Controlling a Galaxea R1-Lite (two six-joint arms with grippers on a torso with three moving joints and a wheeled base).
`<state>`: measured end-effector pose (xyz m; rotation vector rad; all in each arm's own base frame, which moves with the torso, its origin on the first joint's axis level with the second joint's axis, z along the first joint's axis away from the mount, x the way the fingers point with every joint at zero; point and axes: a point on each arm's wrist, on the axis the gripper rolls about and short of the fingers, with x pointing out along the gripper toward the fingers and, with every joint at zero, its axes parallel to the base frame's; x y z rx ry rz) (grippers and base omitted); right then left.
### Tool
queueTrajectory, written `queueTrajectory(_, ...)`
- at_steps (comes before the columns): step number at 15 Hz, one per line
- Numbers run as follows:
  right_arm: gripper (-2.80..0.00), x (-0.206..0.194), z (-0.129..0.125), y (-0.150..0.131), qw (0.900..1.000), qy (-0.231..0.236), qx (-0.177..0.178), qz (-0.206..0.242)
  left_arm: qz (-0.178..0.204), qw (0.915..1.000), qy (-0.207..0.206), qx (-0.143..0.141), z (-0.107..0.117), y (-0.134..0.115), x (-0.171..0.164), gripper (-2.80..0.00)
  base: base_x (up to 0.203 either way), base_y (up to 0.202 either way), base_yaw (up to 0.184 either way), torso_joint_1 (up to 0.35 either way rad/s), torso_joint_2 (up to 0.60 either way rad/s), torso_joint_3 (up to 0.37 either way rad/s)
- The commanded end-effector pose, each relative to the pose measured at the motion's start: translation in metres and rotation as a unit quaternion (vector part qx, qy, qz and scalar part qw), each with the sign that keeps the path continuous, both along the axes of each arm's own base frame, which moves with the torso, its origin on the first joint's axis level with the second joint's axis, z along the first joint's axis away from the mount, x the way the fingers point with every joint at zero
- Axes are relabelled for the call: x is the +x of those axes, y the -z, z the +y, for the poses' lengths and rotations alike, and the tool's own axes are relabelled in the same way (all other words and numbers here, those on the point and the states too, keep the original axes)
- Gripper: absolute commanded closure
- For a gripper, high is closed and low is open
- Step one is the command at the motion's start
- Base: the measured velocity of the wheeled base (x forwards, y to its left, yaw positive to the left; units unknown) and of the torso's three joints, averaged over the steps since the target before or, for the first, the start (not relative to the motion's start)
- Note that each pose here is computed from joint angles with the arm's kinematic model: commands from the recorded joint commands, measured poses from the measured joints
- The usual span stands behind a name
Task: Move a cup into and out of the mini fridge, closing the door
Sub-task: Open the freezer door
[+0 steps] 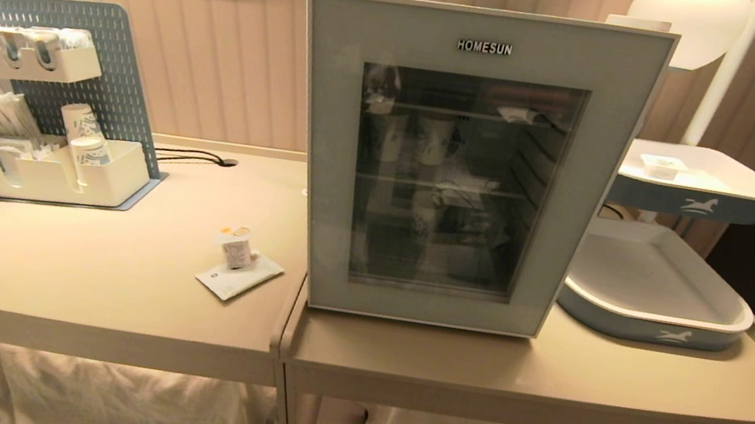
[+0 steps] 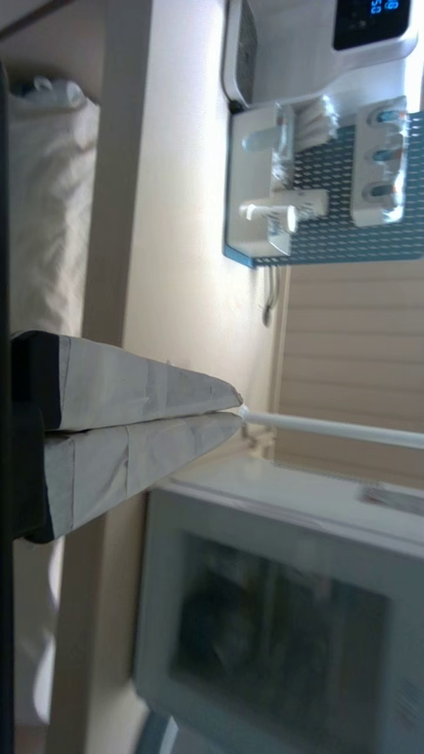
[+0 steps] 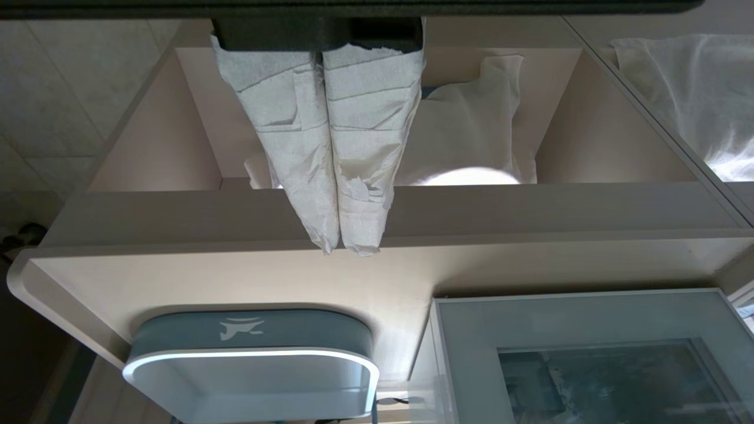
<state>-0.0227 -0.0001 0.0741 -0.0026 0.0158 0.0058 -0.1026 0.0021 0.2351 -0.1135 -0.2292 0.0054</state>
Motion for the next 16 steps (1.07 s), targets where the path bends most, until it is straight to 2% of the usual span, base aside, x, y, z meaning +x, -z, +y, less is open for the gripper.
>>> queueTrajectory(1, 0.0, 0.0, 0.0, 0.0, 1.0, 0.0, 0.0, 0.001, 0.072, 0.996, 0.036, -0.038, 0.005, -0.075, 0.01, 0.0, 0.0, 0.0, 0.0, 0.0, 0.0, 0.0)
queueTrajectory(3, 0.0, 0.0, 0.0, 0.0, 1.0, 0.0, 0.0, 0.001, 0.153, 0.98, 0.108, -0.068, 0.007, -0.117, 0.064, 0.0, 0.0, 0.0, 0.0, 0.0, 0.0, 0.0)
queueTrajectory(5, 0.0, 0.0, 0.0, 0.0, 1.0, 0.0, 0.0, 0.001, 0.233, 0.9597, 0.142, -0.065, -0.013, -0.127, 0.142, 0.0, 0.0, 0.0, 0.0, 0.0, 0.0, 0.0)
queueTrajectory(6, 0.0, 0.0, 0.0, 0.0, 1.0, 0.0, 0.0, 0.001, 0.271, 0.9497, 0.147, -0.056, -0.028, -0.123, 0.186, -2.8, 0.0, 0.0, 0.0, 0.0, 0.0, 0.0)
queueTrajectory(8, 0.0, 0.0, 0.0, 0.0, 1.0, 0.0, 0.0, 0.001, 0.332, 0.9289, 0.156, -0.05, -0.052, -0.104, 0.271, -2.8, 0.0, 0.0, 0.0, 0.0, 0.0, 0.0)
queueTrajectory(9, 0.0, 0.0, 0.0, 0.0, 1.0, 0.0, 0.0, 0.001, 0.359, 0.9148, 0.176, -0.057, -0.057, -0.089, 0.31, -2.8, 0.0, 0.0, 0.0, 0.0, 0.0, 0.0)
queueTrajectory(10, 0.0, 0.0, 0.0, 0.0, 1.0, 0.0, 0.0, 0.001, 0.374, 0.896, 0.228, -0.072, -0.057, -0.075, 0.341, -2.8, 0.0, 0.0, 0.0, 0.0, 0.0, 0.0)
queueTrajectory(11, 0.0, 0.0, 0.0, 0.0, 1.0, 0.0, 0.0, 0.001, 0.372, 0.8736, 0.302, -0.087, -0.053, -0.063, 0.359, -2.8, 0.0, 0.0, 0.0, 0.0, 0.0, 0.0)
queueTrajectory(12, 0.0, 0.0, 0.0, 0.0, 1.0, 0.0, 0.0, 0.001, 0.337, 0.8587, 0.376, -0.09, -0.044, -0.054, 0.371, -2.8, 0.0, 0.0, 0.0, 0.0, 0.0, 0.0)
queueTrajectory(13, 0.0, 0.0, 0.0, 0.0, 1.0, 0.0, 0.0, 0.001, 0.294, 0.857, 0.415, -0.079, -0.037, -0.043, 0.38, -2.8, 0.0, 0.0, 0.0, 0.0, 0.0, 0.0)
queueTrajectory(14, 0.0, 0.0, 0.0, 0.0, 1.0, 0.0, 0.0, 0.001, 0.244, 0.8628, 0.439, -0.057, -0.032, -0.032, 0.39, -2.8, 0.0, 0.0, 0.0, 0.0, 0.0, 0.0)
queueTrajectory(16, 0.0, 0.0, 0.0, 0.0, 1.0, 0.0, 0.0, 0.001, 0.148, 0.8747, 0.462, -0.011, -0.027, -0.014, 0.409, -2.8, 0.0, 0.0, 0.0, 0.0, 0.0, 0.0)
